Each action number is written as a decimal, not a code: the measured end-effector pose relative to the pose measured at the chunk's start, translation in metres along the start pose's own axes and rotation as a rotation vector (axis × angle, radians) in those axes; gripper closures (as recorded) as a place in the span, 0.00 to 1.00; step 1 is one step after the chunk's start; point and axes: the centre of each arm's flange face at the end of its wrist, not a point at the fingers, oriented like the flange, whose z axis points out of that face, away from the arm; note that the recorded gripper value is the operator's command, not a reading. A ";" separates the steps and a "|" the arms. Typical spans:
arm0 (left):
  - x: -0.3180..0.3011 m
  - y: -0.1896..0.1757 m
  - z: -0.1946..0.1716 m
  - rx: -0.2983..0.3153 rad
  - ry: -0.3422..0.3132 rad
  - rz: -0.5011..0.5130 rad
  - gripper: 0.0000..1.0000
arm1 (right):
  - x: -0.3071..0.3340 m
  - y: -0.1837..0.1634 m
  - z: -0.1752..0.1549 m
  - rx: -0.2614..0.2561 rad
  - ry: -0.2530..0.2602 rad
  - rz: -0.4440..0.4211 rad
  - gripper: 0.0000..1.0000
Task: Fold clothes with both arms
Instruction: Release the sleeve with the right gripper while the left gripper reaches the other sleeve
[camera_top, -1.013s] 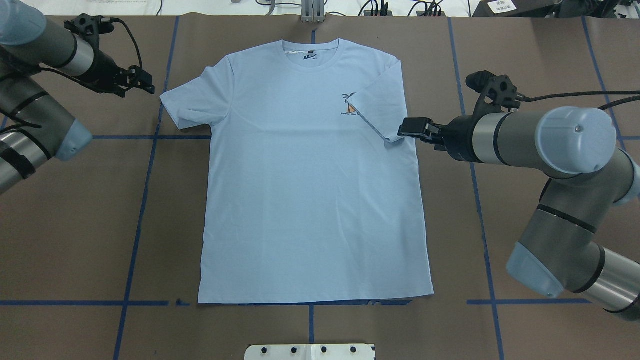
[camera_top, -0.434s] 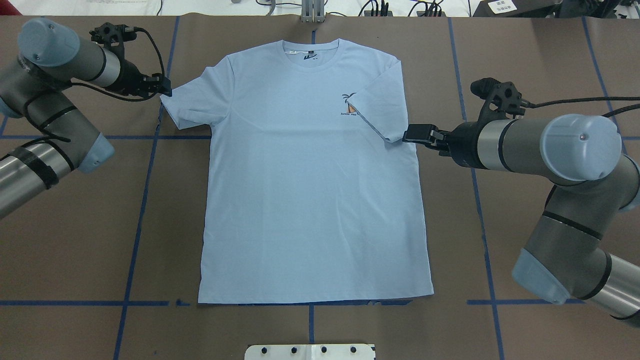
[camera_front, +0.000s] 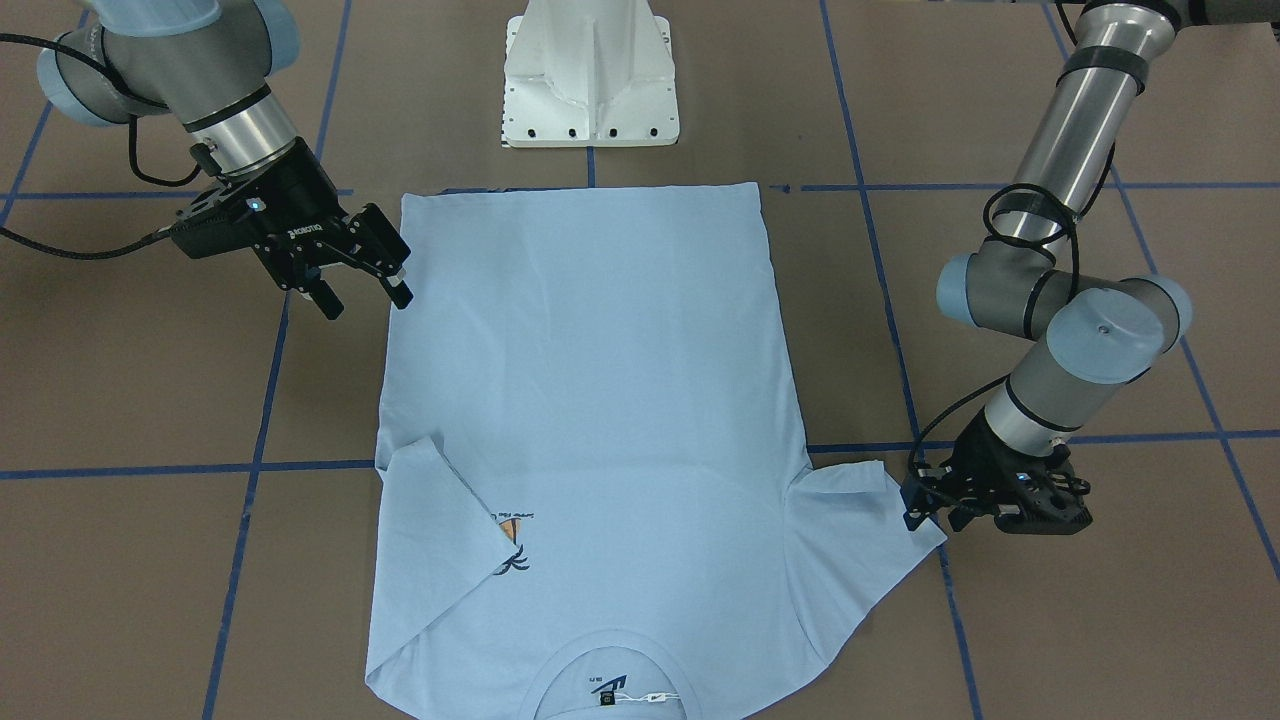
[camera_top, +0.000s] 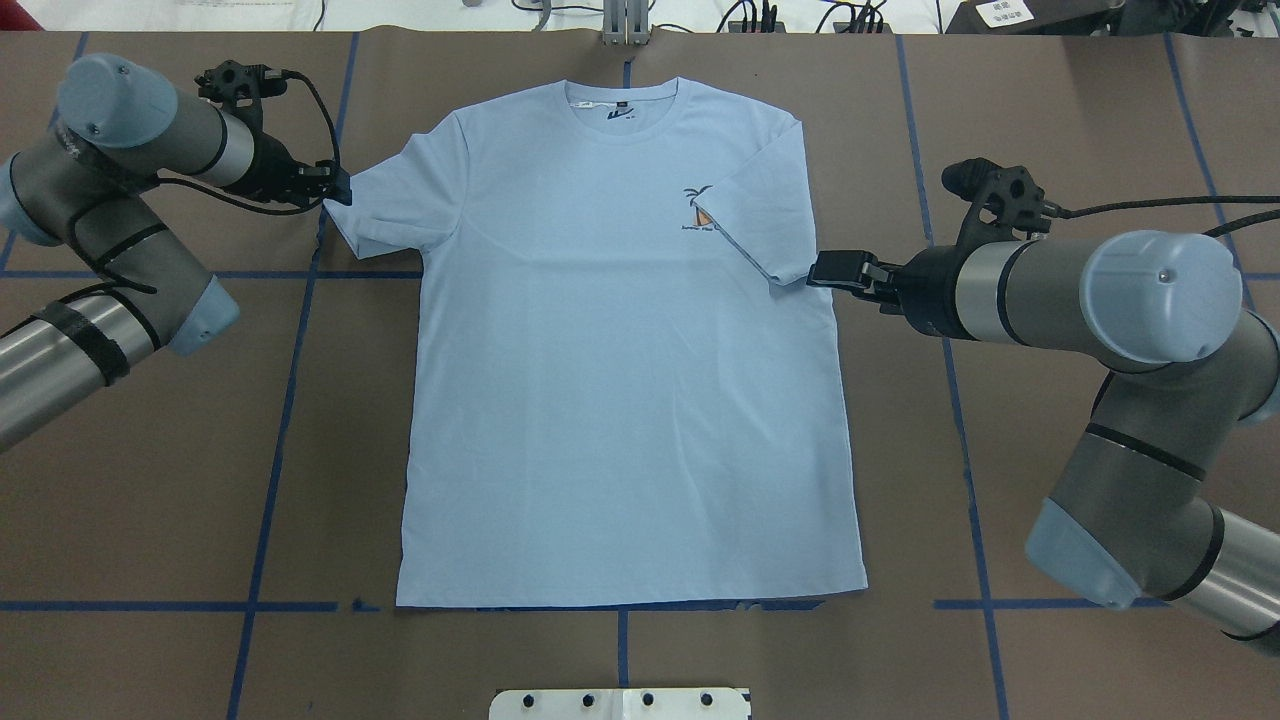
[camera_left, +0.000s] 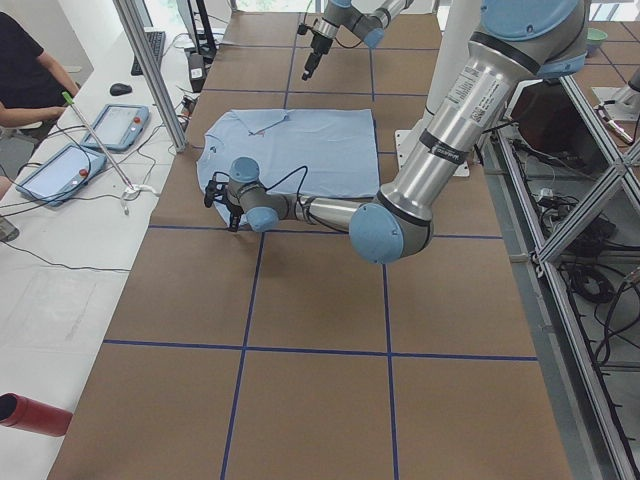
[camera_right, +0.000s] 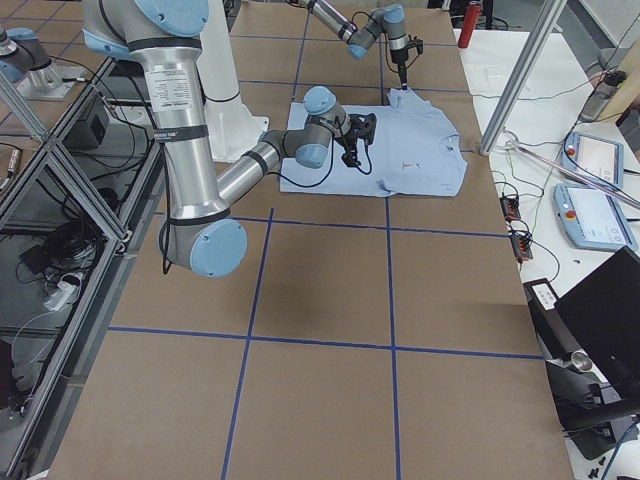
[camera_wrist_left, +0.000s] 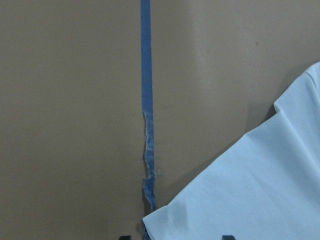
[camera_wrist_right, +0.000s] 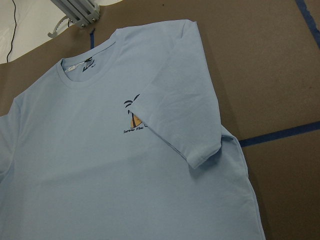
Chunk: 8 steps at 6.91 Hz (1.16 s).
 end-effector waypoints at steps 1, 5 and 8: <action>0.000 -0.002 0.002 0.004 -0.006 -0.001 0.66 | 0.000 0.000 0.000 0.000 0.000 0.000 0.00; -0.005 0.000 0.009 0.009 -0.028 -0.006 1.00 | 0.002 0.000 0.003 -0.001 0.006 0.001 0.00; 0.018 -0.006 -0.006 0.028 0.009 -0.013 1.00 | 0.001 0.000 0.002 0.000 0.003 0.000 0.00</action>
